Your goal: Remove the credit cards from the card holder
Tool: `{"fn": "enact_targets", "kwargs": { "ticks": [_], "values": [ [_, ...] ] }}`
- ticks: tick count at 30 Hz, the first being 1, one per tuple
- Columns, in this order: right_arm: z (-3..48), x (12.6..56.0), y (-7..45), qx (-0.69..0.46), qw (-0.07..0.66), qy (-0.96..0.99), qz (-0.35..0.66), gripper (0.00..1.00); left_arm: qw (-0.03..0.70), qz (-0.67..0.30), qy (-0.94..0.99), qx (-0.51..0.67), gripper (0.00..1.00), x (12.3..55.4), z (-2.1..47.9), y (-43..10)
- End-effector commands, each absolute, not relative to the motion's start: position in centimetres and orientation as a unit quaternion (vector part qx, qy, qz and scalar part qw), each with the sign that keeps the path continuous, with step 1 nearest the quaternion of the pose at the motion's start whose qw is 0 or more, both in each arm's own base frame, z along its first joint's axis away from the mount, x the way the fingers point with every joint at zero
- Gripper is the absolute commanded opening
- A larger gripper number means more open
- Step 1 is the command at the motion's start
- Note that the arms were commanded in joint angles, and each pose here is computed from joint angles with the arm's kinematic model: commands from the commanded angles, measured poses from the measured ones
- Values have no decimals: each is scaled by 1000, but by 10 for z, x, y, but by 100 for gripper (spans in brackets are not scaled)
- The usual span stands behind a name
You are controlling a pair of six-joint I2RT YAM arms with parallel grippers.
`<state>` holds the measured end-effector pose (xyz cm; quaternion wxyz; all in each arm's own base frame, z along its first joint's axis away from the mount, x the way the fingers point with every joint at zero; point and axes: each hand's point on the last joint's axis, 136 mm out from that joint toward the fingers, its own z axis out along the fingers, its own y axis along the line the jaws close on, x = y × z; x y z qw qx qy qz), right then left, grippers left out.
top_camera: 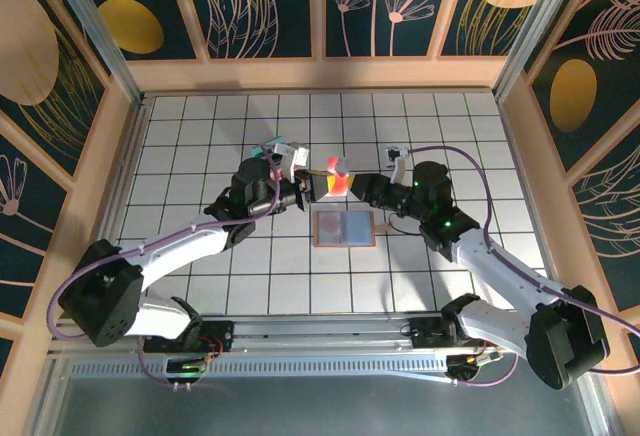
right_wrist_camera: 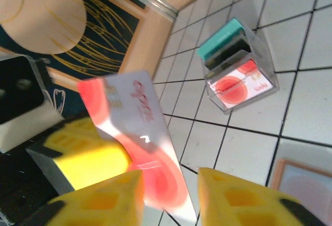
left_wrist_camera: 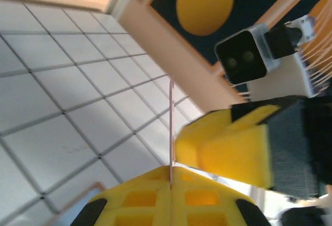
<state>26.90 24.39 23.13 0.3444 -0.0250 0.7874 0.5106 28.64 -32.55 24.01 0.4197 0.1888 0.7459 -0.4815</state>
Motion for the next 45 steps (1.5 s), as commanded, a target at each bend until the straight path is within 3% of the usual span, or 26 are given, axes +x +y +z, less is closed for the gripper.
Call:
{"fn": "enact_targets", "kwargs": {
  "ticks": [1,5,15,28,45],
  "values": [
    [243,274,232,-20,378,796,473,43,464,-347,769,269,0,297,231,-301],
    [241,278,221,-1,392,805,445,51,476,-249,779,323,0,311,223,-279],
    [214,287,205,51,378,862,334,55,441,-88,804,390,0,376,197,-221],
    [198,292,200,79,367,885,275,59,356,-44,816,454,0,407,151,-204],
    [184,298,206,83,350,894,268,57,288,-46,833,470,0,410,102,-203]
  ]
}}
